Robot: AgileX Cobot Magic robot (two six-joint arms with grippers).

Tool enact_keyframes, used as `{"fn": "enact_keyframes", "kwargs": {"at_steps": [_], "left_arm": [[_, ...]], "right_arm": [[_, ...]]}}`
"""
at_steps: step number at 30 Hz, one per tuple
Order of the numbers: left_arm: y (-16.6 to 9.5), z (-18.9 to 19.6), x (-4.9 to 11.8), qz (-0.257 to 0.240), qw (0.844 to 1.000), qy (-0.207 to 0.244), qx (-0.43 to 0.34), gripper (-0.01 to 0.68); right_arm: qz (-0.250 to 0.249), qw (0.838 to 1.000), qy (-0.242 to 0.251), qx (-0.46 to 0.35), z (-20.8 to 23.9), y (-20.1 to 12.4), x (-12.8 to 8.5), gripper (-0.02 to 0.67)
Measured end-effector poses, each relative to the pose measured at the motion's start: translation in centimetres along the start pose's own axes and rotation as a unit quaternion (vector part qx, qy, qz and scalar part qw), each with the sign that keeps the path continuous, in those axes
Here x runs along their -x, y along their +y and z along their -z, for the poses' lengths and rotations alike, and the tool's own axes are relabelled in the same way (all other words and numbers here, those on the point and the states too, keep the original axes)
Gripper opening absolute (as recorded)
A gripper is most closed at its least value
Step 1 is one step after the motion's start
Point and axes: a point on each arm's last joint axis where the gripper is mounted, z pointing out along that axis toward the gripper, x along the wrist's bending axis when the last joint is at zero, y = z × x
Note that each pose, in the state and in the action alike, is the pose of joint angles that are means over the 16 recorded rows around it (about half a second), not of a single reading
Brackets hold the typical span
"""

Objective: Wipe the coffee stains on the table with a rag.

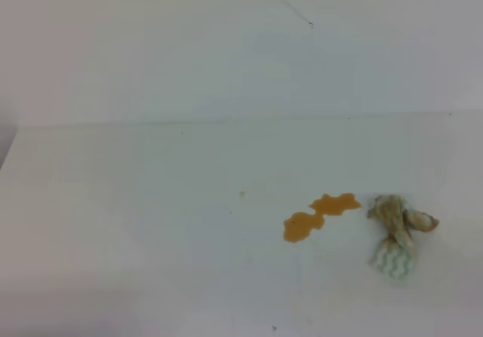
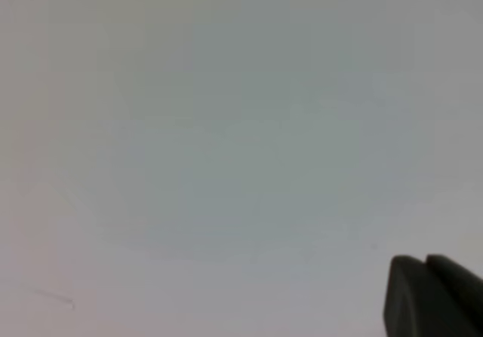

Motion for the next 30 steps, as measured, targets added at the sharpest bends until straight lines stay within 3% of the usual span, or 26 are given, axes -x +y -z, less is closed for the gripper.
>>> {"fn": "enact_keyframes", "kwargs": {"at_steps": [7, 16, 21, 30], "left_arm": [[-0.1, 0.0, 0.0, 0.0, 1.0, 0.0, -0.001, 0.0], [-0.1, 0.0, 0.0, 0.0, 1.0, 0.0, -0.001, -0.001], [-0.2, 0.0, 0.0, 0.0, 1.0, 0.0, -0.002, -0.001], [-0.2, 0.0, 0.0, 0.0, 1.0, 0.0, -0.002, -0.001]], "right_arm": [[0.002, 1.0, 0.008, 0.012, -0.2, 3.7, -0.9, -0.003], [0.065, 0.99, 0.022, -0.121, -3.4, 8.3, -2.5, -0.003], [0.114, 0.966, 0.054, -0.225, -7.1, 9.1, -3.6, -0.003], [0.182, 0.908, 0.13, -0.354, -12.1, 7.7, -5.9, -0.003]]}}
